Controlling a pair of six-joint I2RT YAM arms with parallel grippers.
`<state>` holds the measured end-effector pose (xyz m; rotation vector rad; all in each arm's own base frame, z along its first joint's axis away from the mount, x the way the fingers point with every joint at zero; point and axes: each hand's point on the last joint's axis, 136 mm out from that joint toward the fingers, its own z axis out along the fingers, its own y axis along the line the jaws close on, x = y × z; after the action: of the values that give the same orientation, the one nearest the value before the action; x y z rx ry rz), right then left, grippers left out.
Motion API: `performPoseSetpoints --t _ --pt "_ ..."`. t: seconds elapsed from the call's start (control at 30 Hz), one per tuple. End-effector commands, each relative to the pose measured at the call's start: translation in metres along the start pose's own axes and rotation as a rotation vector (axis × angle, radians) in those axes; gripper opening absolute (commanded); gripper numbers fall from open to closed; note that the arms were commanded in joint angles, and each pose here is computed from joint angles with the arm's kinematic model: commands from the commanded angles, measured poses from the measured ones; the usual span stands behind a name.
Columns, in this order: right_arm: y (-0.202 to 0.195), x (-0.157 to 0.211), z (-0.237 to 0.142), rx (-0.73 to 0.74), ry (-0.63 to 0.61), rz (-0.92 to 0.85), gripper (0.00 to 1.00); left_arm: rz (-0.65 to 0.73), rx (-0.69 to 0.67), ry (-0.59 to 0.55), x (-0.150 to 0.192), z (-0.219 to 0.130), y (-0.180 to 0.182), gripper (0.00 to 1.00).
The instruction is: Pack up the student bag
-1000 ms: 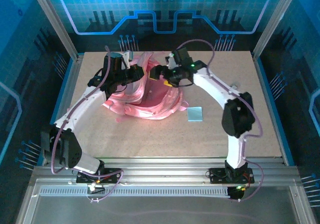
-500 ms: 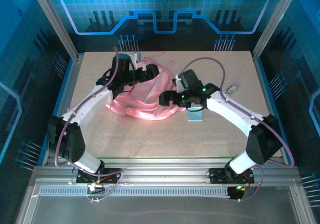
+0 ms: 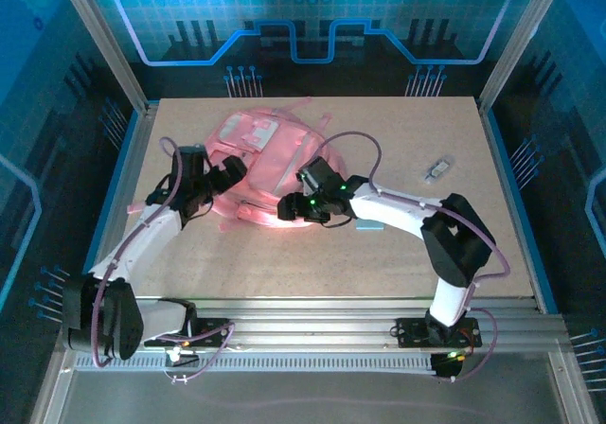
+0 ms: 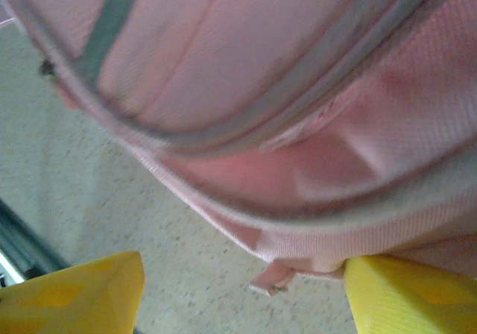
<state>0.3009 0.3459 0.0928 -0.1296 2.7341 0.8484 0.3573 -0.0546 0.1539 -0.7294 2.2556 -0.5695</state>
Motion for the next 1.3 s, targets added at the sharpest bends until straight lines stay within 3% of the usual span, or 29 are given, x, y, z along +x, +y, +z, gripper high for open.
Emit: performPoseSetpoints --t 0.0,0.1,0.27,0.57,0.67,0.87,1.03,1.07,1.27 --pt "-0.03 -0.038 0.007 0.083 -0.138 0.098 0.66 -0.143 -0.032 -0.023 0.001 0.002 0.021 0.99" --pt "-0.056 -0.071 -0.003 0.178 -0.242 0.109 0.61 -0.199 -0.042 -0.01 0.008 0.014 0.03 0.99" --pt "-0.07 -0.101 -0.02 0.254 -0.292 0.094 0.59 -0.305 0.024 -0.045 0.0 0.034 0.024 0.91" --pt "-0.049 -0.09 -0.039 0.19 -0.263 0.039 0.6 -0.423 0.092 -0.09 -0.01 0.067 0.012 0.78" --pt "-0.039 -0.077 -0.05 0.158 -0.248 0.021 0.61 -0.416 0.045 -0.113 -0.007 0.079 0.02 0.75" --pt "-0.001 -0.05 -0.056 0.072 -0.209 -0.061 0.63 -0.486 0.099 -0.078 0.007 0.104 0.018 0.56" --pt "0.032 -0.044 -0.03 0.026 -0.18 -0.134 0.56 -0.487 0.15 -0.085 0.009 0.104 0.0 0.05" --pt "0.036 -0.046 -0.023 0.018 -0.176 -0.141 0.53 -0.489 0.17 -0.083 0.009 0.103 -0.006 0.0" --pt "0.031 -0.06 0.007 0.079 -0.171 -0.153 0.46 -0.482 0.244 -0.085 0.015 0.078 -0.041 0.0"
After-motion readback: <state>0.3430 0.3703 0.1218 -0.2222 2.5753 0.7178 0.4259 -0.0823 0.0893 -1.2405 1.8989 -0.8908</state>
